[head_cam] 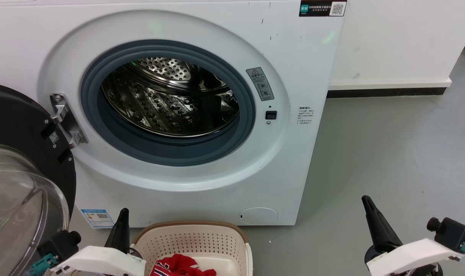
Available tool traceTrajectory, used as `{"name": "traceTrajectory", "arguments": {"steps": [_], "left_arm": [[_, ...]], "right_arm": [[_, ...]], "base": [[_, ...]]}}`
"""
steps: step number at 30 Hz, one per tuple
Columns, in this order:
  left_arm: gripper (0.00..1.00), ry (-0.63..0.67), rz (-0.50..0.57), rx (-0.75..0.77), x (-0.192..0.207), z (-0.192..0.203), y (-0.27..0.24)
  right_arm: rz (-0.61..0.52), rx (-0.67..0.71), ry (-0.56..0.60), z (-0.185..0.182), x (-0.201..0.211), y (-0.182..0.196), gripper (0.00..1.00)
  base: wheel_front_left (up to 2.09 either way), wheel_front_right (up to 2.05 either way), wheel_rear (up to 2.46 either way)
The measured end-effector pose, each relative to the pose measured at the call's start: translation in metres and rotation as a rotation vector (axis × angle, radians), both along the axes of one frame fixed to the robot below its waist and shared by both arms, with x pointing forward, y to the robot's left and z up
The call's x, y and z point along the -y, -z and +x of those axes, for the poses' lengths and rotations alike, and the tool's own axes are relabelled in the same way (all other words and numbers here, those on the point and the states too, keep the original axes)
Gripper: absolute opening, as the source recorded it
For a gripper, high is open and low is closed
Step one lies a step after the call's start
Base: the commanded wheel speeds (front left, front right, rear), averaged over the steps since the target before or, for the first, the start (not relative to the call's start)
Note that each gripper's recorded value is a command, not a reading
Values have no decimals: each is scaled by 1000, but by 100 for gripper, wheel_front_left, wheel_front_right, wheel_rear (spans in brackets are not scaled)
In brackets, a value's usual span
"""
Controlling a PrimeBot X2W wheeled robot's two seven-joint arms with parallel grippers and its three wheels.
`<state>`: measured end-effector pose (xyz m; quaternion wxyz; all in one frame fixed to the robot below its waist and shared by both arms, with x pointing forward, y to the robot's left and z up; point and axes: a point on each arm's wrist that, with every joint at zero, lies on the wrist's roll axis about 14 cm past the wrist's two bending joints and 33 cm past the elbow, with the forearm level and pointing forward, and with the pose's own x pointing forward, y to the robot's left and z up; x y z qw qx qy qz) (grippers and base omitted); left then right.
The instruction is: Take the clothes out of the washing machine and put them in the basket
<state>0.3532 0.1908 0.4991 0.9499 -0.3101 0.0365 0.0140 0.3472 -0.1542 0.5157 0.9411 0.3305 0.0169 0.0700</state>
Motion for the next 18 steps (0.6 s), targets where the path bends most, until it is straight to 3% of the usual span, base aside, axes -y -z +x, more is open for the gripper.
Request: {"name": "traceTrajectory", "arguments": {"steps": [18], "left_arm": [[0,-9,-249,-6,-1,9,1]], "right_arm": [[233,-35,34,10,12,2,0]], "base": [[0,0,0]]}}
